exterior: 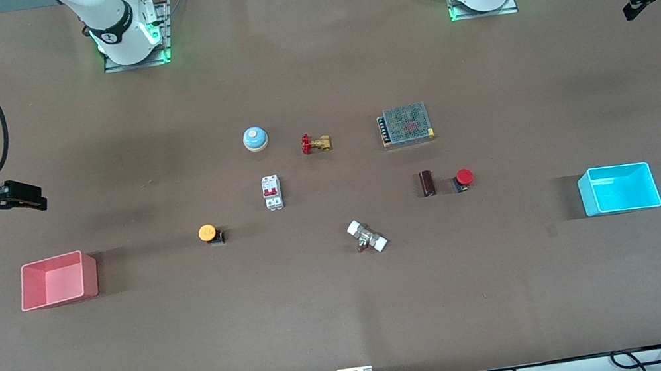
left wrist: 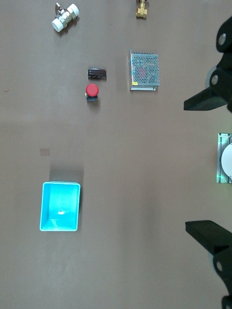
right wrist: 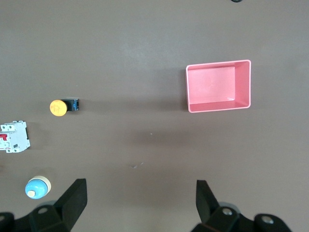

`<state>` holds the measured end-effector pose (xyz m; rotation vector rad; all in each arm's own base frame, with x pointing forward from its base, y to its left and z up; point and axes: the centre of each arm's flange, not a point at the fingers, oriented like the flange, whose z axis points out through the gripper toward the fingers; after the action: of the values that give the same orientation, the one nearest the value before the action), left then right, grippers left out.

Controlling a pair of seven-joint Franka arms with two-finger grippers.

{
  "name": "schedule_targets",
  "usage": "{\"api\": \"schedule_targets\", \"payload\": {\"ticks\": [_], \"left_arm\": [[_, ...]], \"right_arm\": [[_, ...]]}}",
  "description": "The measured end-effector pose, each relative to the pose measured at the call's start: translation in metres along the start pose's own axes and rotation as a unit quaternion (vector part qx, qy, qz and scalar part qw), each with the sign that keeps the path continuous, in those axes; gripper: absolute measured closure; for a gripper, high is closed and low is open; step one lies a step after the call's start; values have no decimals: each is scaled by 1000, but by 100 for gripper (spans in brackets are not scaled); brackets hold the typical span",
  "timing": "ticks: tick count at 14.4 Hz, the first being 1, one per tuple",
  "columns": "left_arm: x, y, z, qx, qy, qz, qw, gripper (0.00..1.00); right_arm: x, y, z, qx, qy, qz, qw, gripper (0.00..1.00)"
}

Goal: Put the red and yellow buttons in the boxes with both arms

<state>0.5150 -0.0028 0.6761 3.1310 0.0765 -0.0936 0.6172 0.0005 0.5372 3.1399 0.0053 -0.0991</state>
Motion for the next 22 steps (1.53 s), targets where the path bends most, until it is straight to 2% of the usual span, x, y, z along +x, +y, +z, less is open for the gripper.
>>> {"api": "schedule_targets", "payload": {"ticks": [12, 17, 20, 22], "left_arm": [[0, 1, 1, 0, -1, 2, 1000, 0], [5, 11, 8, 1, -8, 11, 1000, 0], [16, 14, 23, 2, -22, 13, 1000, 0], [37, 16, 55, 4, -51, 14, 999, 0]], "right_arm": [[0, 1, 3, 0, -3, 1, 1000, 0], [6, -3, 23, -1, -20, -3, 1000, 0], [16, -27, 46, -5, -30, -20, 999, 0], [30, -45, 72, -8, -27, -33, 999, 0]]}}
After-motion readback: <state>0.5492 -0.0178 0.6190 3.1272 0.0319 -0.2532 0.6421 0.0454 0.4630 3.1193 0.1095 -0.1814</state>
